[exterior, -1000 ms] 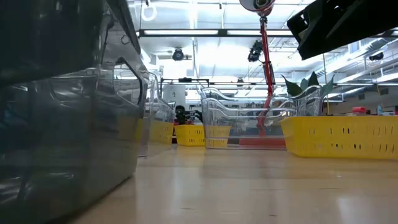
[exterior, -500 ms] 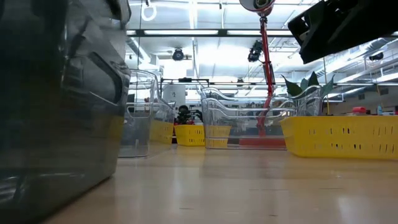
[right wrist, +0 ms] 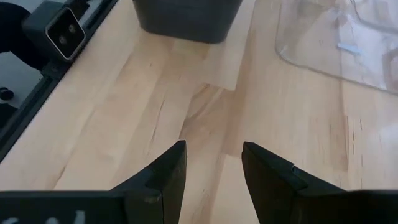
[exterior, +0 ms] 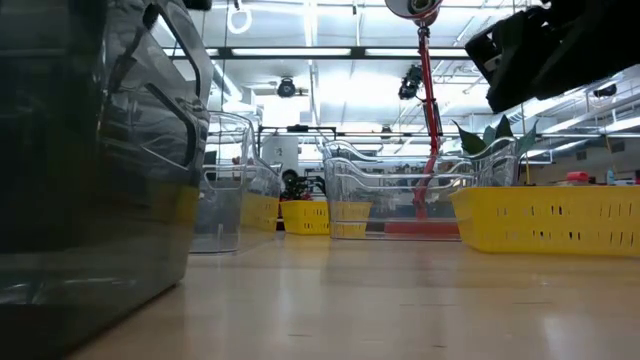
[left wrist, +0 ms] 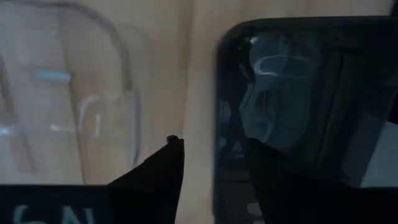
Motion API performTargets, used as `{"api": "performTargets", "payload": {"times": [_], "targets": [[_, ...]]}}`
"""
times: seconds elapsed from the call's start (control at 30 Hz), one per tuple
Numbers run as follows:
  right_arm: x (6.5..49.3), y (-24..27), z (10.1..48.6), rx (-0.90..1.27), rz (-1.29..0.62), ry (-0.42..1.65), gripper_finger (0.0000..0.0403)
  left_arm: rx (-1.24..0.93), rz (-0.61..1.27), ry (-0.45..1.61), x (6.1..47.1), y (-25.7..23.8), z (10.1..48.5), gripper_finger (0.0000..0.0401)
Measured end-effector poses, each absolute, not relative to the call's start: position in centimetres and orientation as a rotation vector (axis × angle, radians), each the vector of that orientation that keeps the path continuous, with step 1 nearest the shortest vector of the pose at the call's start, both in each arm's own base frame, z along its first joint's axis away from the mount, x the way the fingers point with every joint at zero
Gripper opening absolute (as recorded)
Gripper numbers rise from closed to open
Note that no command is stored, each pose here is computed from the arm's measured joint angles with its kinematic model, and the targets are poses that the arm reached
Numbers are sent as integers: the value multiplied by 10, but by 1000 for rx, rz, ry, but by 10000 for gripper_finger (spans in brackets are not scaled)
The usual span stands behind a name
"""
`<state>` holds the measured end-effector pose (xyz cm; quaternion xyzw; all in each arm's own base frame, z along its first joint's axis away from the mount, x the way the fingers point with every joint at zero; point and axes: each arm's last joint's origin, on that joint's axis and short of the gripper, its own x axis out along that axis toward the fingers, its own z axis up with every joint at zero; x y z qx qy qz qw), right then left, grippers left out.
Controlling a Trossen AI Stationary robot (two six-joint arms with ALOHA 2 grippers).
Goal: Stack baskets by color
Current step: Move the top black bin to the bottom of the table
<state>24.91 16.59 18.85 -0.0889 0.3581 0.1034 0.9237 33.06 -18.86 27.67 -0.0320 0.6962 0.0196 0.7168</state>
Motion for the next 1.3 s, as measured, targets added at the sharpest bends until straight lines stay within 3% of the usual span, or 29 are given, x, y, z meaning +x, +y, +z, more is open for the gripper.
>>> {"api": "performTargets", "payload": {"times": [0.17,0.33,0.6,0.8,1.0,1.13,1.3], "targets": [[248,165,187,-181,206,754,162,20,81,1511,316,-205,279,147],[251,160,187,-213,203,750,162,71,205,1421,302,-186,307,112],[260,146,187,-235,168,752,162,86,379,1309,303,-110,346,58],[268,130,188,-289,110,746,162,148,387,1365,315,-45,351,33],[271,109,205,-294,39,693,162,199,317,1438,319,10,351,15],[263,102,227,-259,50,627,162,118,344,1436,316,40,353,10],[240,92,257,-269,18,564,162,4,415,1349,321,74,353,38]]}}
